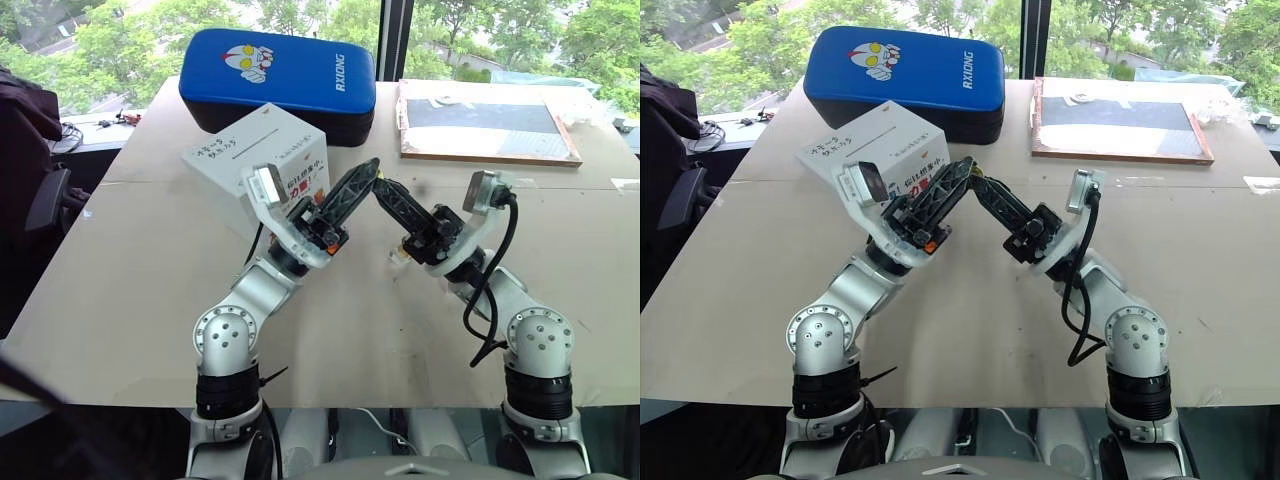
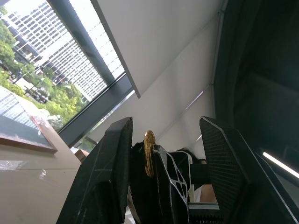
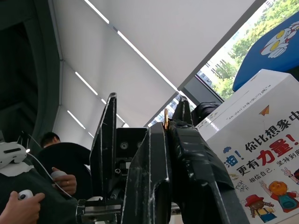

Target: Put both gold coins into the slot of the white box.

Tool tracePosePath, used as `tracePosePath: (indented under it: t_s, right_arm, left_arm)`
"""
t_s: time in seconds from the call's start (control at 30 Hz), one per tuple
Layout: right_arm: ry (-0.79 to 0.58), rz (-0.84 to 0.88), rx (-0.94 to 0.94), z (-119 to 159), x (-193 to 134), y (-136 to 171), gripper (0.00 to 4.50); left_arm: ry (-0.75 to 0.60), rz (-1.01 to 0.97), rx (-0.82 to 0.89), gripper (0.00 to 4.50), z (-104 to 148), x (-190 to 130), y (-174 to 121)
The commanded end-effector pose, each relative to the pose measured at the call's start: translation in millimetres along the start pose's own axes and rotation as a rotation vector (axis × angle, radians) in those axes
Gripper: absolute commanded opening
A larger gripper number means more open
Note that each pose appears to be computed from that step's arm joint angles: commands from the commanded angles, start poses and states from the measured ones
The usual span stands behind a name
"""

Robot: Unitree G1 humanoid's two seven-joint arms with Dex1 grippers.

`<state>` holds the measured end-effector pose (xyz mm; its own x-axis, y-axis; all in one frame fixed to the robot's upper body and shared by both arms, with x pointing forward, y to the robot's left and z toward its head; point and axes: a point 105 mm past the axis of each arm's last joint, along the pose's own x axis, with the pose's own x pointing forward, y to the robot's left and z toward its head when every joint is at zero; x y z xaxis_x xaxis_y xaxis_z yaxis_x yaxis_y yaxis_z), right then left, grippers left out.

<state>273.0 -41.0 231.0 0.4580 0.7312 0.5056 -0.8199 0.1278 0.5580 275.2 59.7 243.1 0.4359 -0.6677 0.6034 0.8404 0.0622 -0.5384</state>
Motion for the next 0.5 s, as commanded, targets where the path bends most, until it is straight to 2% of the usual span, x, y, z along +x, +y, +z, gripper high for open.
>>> tracePosePath:
  t_s: [0.03,0.1,0.43,0.47,0.5]
  right_arm:
    - [-0.02,0.044,-0.02,5.0,1.5,9.9,0.0]
    - [-0.019,0.045,-0.02,5.0,1.5,9.9,0.0]
    - [0.024,0.076,-0.02,0.2,0.4,14.4,0.0]
    - [0.035,0.084,-0.019,-0.7,-0.2,15.5,0.63]
    - [0.043,0.088,-0.017,-1.5,-0.7,16.1,0.88]
  left_arm:
    - [-0.016,-0.061,0.015,0.92,4.4,4.4,-14.3]
    - [-0.016,-0.062,0.013,0.1,4.1,4.4,-14.5]
    - [0.0,-0.054,0.01,0.1,1.2,4.8,-13.1]
    - [0.0,-0.053,0.01,0.0,1.2,4.9,-12.8]
    - [-0.001,-0.05,0.012,0.0,1.5,5.2,-12.1]
